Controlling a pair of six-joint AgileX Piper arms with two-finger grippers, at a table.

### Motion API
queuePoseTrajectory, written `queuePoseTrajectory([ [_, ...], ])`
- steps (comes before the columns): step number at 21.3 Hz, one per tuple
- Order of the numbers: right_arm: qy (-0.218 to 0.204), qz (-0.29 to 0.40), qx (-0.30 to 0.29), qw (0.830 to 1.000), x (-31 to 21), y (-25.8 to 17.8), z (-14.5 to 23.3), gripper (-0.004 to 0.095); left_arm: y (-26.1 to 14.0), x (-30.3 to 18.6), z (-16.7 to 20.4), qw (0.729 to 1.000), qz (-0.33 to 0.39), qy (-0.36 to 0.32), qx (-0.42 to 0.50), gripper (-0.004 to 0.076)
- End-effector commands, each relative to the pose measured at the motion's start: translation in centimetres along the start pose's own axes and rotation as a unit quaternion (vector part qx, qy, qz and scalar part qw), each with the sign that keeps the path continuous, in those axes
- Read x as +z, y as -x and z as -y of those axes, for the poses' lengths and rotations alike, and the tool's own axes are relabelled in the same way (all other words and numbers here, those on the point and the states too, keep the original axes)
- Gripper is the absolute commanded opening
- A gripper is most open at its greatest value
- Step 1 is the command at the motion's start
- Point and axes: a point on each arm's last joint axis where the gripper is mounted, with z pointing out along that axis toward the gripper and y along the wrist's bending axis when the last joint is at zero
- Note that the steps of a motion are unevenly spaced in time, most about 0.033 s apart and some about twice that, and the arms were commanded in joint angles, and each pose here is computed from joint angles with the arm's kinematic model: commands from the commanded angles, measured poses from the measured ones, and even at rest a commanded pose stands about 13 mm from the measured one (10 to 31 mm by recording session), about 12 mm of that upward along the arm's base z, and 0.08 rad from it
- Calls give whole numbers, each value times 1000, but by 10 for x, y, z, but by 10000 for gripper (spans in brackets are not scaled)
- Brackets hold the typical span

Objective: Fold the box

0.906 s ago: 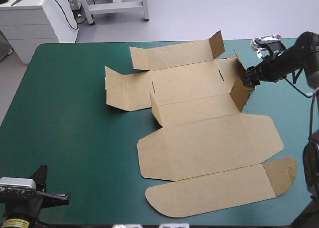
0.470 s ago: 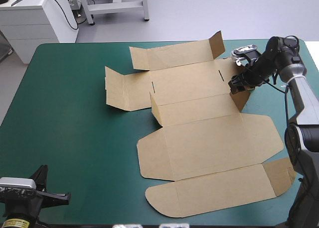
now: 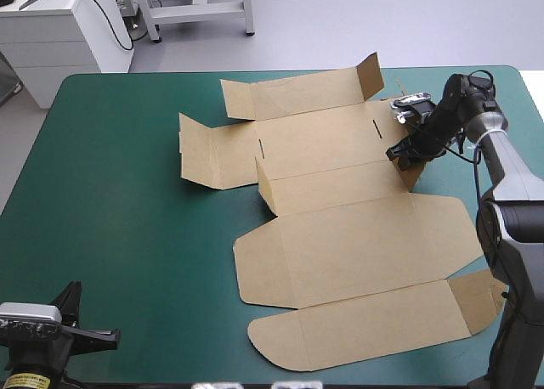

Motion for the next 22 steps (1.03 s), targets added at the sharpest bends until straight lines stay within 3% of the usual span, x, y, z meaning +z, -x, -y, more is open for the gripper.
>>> queuePoseTrajectory([
  [1, -8, 39, -38, 998, -34, 4, -8, -25, 14, -3, -2, 999, 41, 1, 0, -8],
  [4, -11, 41, -79, 996, -35, 5, -8, -21, 14, -3, -2, 999, 41, 1, 0, -8],
  [8, -26, 68, -228, 971, -50, 18, -20, -21, 14, -3, -2, 999, 41, 1, 0, -8],
  [12, -53, 107, -362, 924, -72, 38, -49, -21, 14, -3, -2, 999, 41, 1, 0, -8],
  [13, -61, 120, -413, 901, -79, 46, -66, -21, 14, -3, -2, 999, 41, 1, 0, -8],
  [14, -65, 123, -435, 890, -82, 47, -70, -21, 14, -3, -2, 999, 41, 1, 0, -8],
  [15, -69, 130, -484, 863, -85, 52, -85, -21, 14, -3, -2, 999, 41, 1, 0, -8],
  [17, -69, 142, -523, 838, -85, 58, -107, -21, 14, -3, -2, 999, 41, 1, 0, -8],
  [22, -32, 179, -562, 807, -82, 63, -146, -21, 14, -3, -2, 999, 41, 1, 0, -8],
])
